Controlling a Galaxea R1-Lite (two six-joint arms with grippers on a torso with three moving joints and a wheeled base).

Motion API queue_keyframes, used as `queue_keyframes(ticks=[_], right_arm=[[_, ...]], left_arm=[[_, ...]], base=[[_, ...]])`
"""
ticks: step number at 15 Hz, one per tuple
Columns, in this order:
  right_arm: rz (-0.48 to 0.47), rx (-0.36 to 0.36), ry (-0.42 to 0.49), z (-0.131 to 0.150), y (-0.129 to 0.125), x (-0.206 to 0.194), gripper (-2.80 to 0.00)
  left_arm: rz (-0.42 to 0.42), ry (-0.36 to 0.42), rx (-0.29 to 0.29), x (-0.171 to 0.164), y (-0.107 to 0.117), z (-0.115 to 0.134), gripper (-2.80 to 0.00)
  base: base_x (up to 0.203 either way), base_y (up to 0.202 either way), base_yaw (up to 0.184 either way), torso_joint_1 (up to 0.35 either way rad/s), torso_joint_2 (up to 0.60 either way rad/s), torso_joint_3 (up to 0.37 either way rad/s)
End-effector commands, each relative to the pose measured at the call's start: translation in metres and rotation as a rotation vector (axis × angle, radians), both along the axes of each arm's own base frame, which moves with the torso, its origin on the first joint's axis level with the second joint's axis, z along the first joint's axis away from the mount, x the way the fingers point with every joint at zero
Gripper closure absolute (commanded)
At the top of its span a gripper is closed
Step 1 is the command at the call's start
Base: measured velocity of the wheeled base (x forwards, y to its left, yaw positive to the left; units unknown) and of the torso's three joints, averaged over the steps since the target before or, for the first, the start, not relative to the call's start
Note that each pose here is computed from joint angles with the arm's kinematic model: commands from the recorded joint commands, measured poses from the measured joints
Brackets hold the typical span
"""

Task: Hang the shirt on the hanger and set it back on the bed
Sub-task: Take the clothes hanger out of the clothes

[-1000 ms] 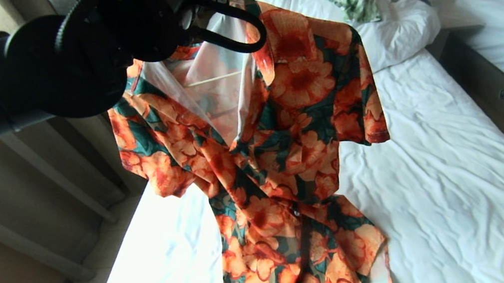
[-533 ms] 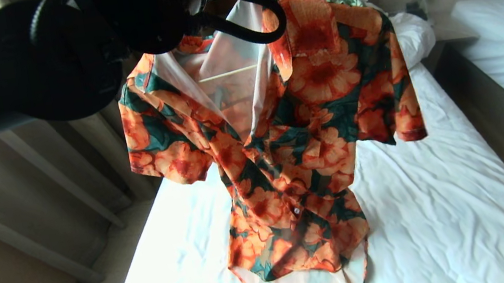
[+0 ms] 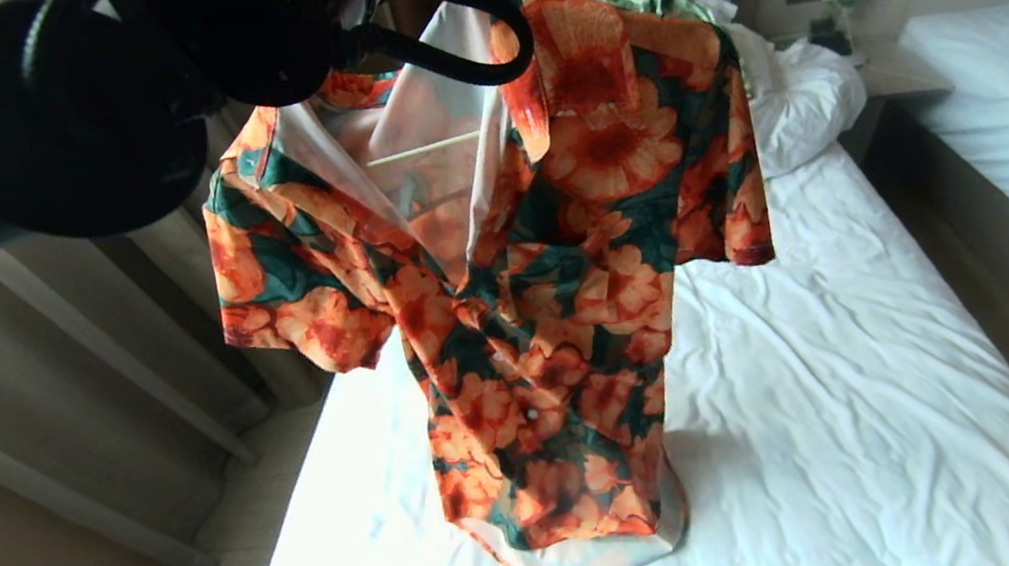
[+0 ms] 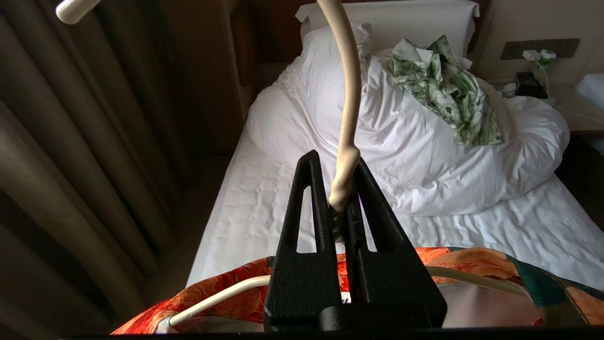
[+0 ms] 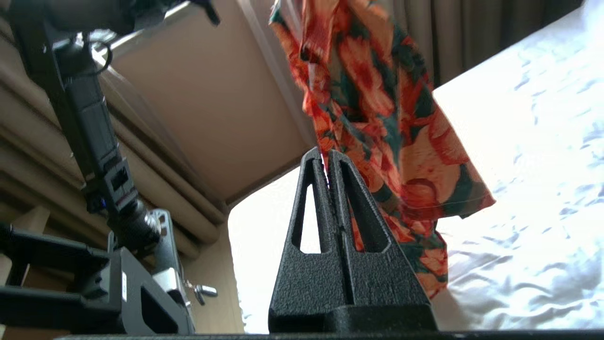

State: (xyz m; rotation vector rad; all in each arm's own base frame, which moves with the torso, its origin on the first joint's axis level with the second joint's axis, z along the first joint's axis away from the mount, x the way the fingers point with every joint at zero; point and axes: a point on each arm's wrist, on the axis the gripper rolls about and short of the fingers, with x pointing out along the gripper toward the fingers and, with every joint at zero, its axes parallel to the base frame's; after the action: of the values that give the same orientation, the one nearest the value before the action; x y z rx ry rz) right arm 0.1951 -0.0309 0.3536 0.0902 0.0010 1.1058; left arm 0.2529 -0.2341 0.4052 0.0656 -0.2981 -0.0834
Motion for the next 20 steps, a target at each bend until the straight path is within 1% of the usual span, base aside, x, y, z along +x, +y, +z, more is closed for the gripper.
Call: queue_keyframes(ticks=[1,3,4,5,6,7,9,10,11,14,15,17,18,20], right_arm=[[-0.004,0.013,0.007,0.009,0.000,-0.002,0.00],[-0.043,0.075,0.066,0.024,0.002,-0.010,0.00],[-0.078,0.108,0.069,0.035,0.004,-0.016,0.00],[-0.103,0.145,0.091,0.041,0.004,-0.020,0.00],[-0.110,0.177,0.119,0.046,0.005,-0.023,0.00],[-0.111,0.193,0.138,0.048,0.006,-0.025,0.00],[-0.096,0.195,0.165,0.042,0.006,-0.018,0.00],[-0.068,0.194,0.187,0.037,0.009,-0.009,-2.33],[-0.036,0.189,0.204,0.032,0.014,-0.001,-2.80],[0.040,0.180,0.260,0.019,0.029,0.020,-2.80],[0.065,0.178,0.294,0.011,0.034,0.027,-2.80],[0.101,0.160,0.332,-0.008,0.044,0.039,-2.80],[0.121,0.146,0.333,-0.014,0.050,0.042,-2.80],[0.120,0.124,0.311,-0.019,0.051,0.044,-2.80]], left_arm=[[0.004,-0.006,-0.005,-0.003,0.002,0.003,0.00],[-0.001,-0.010,-0.005,-0.005,0.003,0.005,0.00],[-0.002,-0.011,0.002,-0.006,0.002,0.005,0.00],[-0.009,-0.014,0.012,-0.007,-0.001,0.005,0.00],[-0.017,-0.021,0.008,-0.009,-0.003,0.008,0.00],[-0.027,-0.024,0.013,-0.011,-0.005,0.008,0.00],[-0.044,-0.024,0.012,-0.016,-0.009,0.008,0.00],[-0.050,-0.024,0.012,-0.018,-0.011,0.008,0.00],[-0.049,-0.022,0.014,-0.017,-0.011,0.007,0.00],[-0.045,-0.025,0.020,-0.017,-0.011,0.008,0.00],[-0.042,-0.026,0.022,-0.017,-0.010,0.008,0.00],[-0.042,-0.027,0.021,-0.016,-0.010,0.008,0.00],[-0.045,-0.025,0.023,-0.016,-0.011,0.007,0.00],[-0.040,-0.017,0.028,-0.014,-0.013,0.003,0.00]], base=[[0.000,0.000,0.000,0.105,-0.28,-0.130],[0.000,0.000,0.000,0.016,-0.03,-0.017],[0.000,0.000,0.000,0.000,0.00,0.000],[0.000,0.000,0.000,0.000,0.00,0.000],[0.000,0.000,0.000,0.000,0.00,0.000],[0.000,0.000,0.000,0.000,0.00,0.000],[0.000,0.000,0.000,0.000,0.00,0.000],[0.000,0.000,0.000,0.000,0.00,0.000],[0.000,0.000,0.000,0.000,0.00,0.000],[0.000,0.000,0.000,0.000,0.00,0.000],[0.000,0.000,0.000,0.000,0.00,0.000],[0.000,0.000,0.000,0.000,0.00,0.000],[0.000,0.000,0.000,0.000,0.00,0.000],[0.000,0.000,0.000,0.000,0.00,0.000]])
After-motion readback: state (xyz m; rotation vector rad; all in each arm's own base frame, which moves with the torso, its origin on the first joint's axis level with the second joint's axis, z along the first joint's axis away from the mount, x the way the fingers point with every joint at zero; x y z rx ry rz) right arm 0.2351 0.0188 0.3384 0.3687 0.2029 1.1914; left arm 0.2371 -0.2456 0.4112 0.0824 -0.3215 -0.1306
